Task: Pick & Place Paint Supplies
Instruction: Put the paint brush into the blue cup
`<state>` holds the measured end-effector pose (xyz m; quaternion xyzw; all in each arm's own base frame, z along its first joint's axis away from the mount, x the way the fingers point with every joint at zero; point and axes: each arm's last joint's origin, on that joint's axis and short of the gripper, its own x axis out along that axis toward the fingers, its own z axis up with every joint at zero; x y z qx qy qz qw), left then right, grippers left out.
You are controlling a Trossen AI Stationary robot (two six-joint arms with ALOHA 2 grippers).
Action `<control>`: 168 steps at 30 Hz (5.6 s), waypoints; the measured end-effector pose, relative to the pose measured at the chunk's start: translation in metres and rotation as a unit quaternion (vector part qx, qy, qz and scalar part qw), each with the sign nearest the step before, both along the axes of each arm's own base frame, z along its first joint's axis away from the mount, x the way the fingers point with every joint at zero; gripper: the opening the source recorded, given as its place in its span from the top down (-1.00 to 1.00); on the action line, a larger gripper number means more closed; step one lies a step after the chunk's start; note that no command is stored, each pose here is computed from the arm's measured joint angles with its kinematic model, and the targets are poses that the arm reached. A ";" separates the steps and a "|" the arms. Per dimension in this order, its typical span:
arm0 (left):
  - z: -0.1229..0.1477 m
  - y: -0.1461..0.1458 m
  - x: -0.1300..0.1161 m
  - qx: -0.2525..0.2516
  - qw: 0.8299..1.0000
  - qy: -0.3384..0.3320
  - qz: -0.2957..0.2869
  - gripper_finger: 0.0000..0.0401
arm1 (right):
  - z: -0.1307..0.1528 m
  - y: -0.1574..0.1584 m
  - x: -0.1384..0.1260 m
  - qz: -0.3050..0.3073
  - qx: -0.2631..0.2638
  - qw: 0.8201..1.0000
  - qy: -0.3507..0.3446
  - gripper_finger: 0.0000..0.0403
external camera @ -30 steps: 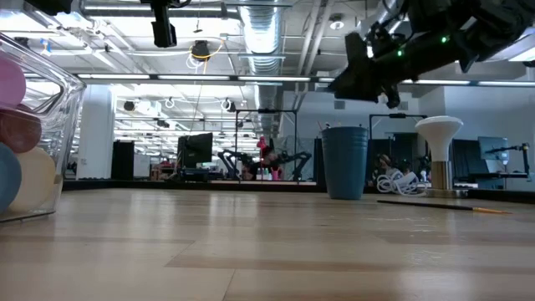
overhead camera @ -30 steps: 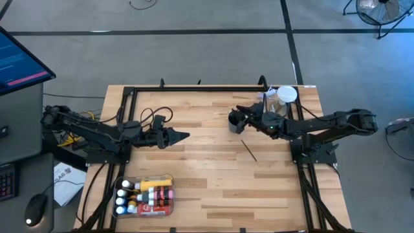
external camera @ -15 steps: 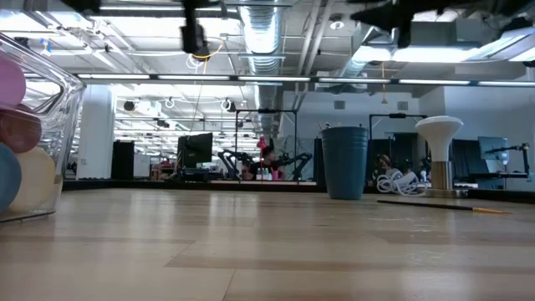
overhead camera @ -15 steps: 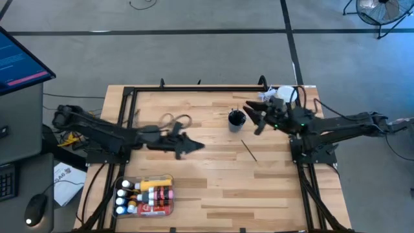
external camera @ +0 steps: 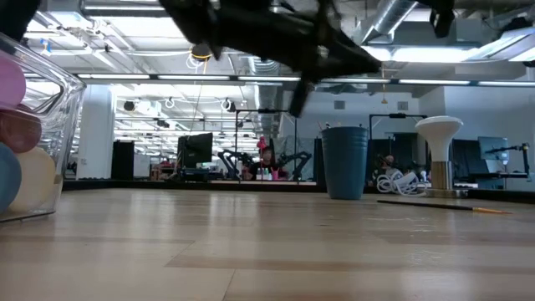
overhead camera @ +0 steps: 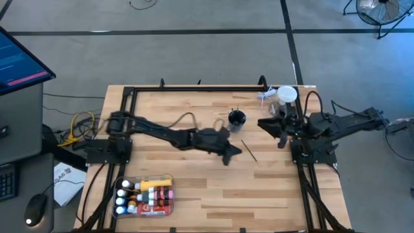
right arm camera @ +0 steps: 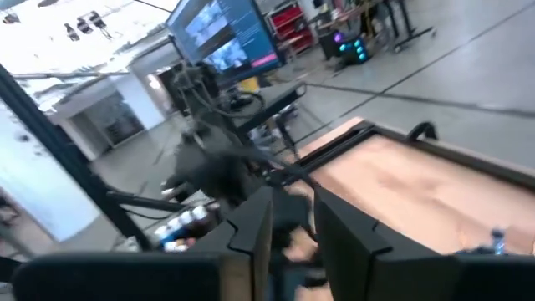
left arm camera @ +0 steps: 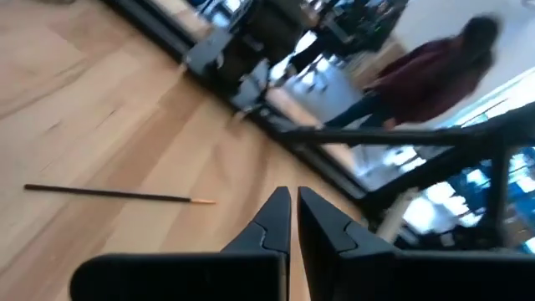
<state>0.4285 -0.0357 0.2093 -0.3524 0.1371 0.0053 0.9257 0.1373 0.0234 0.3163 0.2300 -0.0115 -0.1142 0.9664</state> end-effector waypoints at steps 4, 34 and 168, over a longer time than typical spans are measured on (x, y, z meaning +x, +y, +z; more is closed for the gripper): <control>-0.014 -0.013 0.033 0.040 0.998 0.041 -0.013 1.00 | 0.001 0.004 -0.008 0.020 0.022 1.000 -0.005 0.71; -0.096 0.006 0.126 0.239 0.952 0.193 -0.004 1.00 | 0.007 0.009 -0.022 0.055 0.049 0.997 -0.035 1.00; 0.031 -0.020 -0.169 0.049 0.970 0.091 0.218 1.00 | -0.145 0.001 0.143 0.167 -0.153 0.895 0.383 -0.23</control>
